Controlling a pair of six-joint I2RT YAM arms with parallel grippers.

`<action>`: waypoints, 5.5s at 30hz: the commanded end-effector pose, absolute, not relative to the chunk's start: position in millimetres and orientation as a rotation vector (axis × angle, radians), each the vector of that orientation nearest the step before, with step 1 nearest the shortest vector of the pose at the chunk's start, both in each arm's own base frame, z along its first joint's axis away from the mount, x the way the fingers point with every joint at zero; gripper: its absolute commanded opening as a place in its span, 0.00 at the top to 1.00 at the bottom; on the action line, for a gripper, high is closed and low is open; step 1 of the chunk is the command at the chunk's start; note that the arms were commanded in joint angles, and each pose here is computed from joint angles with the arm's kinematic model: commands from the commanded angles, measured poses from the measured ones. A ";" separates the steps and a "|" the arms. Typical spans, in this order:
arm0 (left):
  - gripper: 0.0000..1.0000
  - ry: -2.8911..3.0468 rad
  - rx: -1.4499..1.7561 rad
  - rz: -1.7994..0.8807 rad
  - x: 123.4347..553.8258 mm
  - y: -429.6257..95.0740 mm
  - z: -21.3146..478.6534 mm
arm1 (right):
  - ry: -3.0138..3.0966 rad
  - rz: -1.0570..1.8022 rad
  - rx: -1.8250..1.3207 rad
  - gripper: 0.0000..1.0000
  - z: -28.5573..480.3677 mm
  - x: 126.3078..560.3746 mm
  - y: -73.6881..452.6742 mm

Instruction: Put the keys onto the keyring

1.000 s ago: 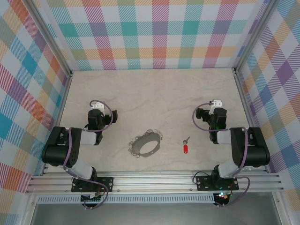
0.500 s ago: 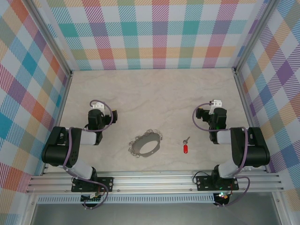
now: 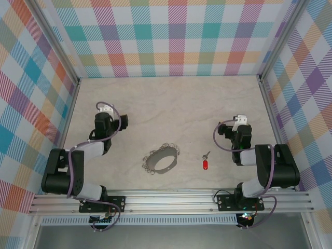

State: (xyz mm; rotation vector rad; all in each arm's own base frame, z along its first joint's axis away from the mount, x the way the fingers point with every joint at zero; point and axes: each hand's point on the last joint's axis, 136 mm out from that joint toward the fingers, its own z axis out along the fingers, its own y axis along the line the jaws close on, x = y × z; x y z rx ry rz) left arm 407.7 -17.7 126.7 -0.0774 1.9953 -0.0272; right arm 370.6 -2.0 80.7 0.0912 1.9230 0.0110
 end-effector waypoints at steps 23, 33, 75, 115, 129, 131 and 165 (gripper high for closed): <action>0.07 2.203 -0.261 -0.547 347.4 -95.3 203.7 | 2.221 0.791 0.184 0.13 165.6 353.5 103.6; 0.10 2.326 -0.253 -0.737 269.7 -142.2 154.5 | 2.499 0.968 0.038 0.30 107.7 243.2 182.1; 0.14 2.497 -0.003 -0.678 264.6 -214.4 110.8 | 2.681 1.104 -0.203 0.56 51.9 233.9 291.1; 0.13 2.486 -0.005 -0.658 266.0 -211.3 108.6 | 2.710 1.238 -0.280 0.60 47.6 219.5 308.4; 0.12 2.478 0.026 -0.651 267.3 -212.3 116.4 | 2.692 1.017 -0.349 0.65 54.1 215.3 284.4; 0.12 2.478 0.028 -0.649 266.7 -211.7 116.1 | 2.688 0.973 -0.373 0.66 55.6 215.6 279.3; 0.12 2.476 0.024 -0.640 267.8 -210.9 113.6 | 2.741 0.903 -0.545 0.72 24.3 226.4 309.6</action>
